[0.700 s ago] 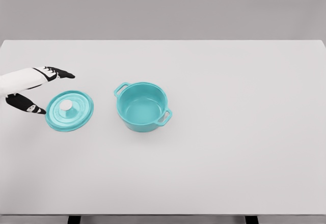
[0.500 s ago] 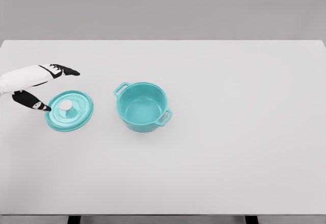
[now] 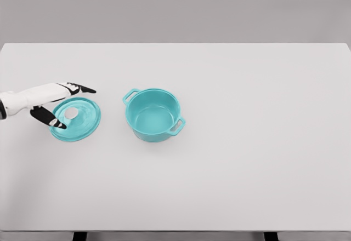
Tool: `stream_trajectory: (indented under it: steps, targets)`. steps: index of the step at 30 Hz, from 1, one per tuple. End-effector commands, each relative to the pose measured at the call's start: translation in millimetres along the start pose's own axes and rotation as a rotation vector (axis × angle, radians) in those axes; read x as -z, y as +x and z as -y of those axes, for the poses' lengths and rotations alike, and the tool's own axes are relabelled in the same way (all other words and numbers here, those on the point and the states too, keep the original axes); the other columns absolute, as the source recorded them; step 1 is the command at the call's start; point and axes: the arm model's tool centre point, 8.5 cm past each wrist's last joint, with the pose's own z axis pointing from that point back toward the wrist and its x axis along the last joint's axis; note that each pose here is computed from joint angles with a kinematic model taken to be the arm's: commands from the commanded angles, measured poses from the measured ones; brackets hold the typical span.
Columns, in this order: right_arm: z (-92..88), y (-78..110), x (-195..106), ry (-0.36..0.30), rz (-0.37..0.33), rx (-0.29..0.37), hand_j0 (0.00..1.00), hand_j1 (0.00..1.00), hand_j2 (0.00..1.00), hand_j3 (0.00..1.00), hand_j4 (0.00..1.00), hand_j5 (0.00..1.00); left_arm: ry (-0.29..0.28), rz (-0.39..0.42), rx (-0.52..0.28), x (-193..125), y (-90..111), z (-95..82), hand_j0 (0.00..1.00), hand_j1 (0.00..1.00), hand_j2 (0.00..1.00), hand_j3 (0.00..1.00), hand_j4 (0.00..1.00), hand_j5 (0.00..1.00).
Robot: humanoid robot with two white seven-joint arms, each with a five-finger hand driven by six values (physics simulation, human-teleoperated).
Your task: Cover the pot with left arm
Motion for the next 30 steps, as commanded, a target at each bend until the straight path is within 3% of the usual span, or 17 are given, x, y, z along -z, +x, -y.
stream_trajectory:
  steps: [1, 4, 6, 8, 30]
  targets:
    - [0.0, -0.1, 0.0, 0.000, 0.000, 0.000, 1.00, 1.00, 1.00, 1.00, 1.00, 1.00, 0.000, 0.011, 0.000, 1.5, 3.4, -0.6, 1.00, 1.00, 1.00, 1.00, 1.00, 1.00]
    - [0.0, -0.1, 0.0, 0.000, 0.000, 0.000, 1.00, 1.00, 1.00, 1.00, 1.00, 1.00, 0.001, 0.010, 0.002, 0.0, 3.4, -1.5, 1.00, 1.00, 1.00, 1.00, 1.00, 1.00]
    - [0.1, 0.4, 0.1, 0.000, 0.001, -0.001, 1.00, 1.00, 1.00, 1.00, 1.00, 1.00, -0.001, 0.009, 0.001, -0.6, 3.1, -0.8, 0.83, 0.83, 0.83, 0.83, 0.83, 0.83]
    - [0.0, -0.1, 0.0, 0.000, 0.000, 0.000, 1.00, 1.00, 1.00, 1.00, 1.00, 1.00, -0.003, -0.002, 0.004, -4.6, 0.5, -2.2, 0.78, 0.78, 0.78, 0.78, 0.78, 0.78]
    - [0.0, -0.1, 0.0, 0.000, 0.000, 0.000, 1.00, 1.00, 1.00, 1.00, 1.00, 1.00, -0.040, -0.054, -0.004, -12.9, -13.8, 5.5, 0.79, 0.79, 0.79, 0.79, 0.79, 0.79]
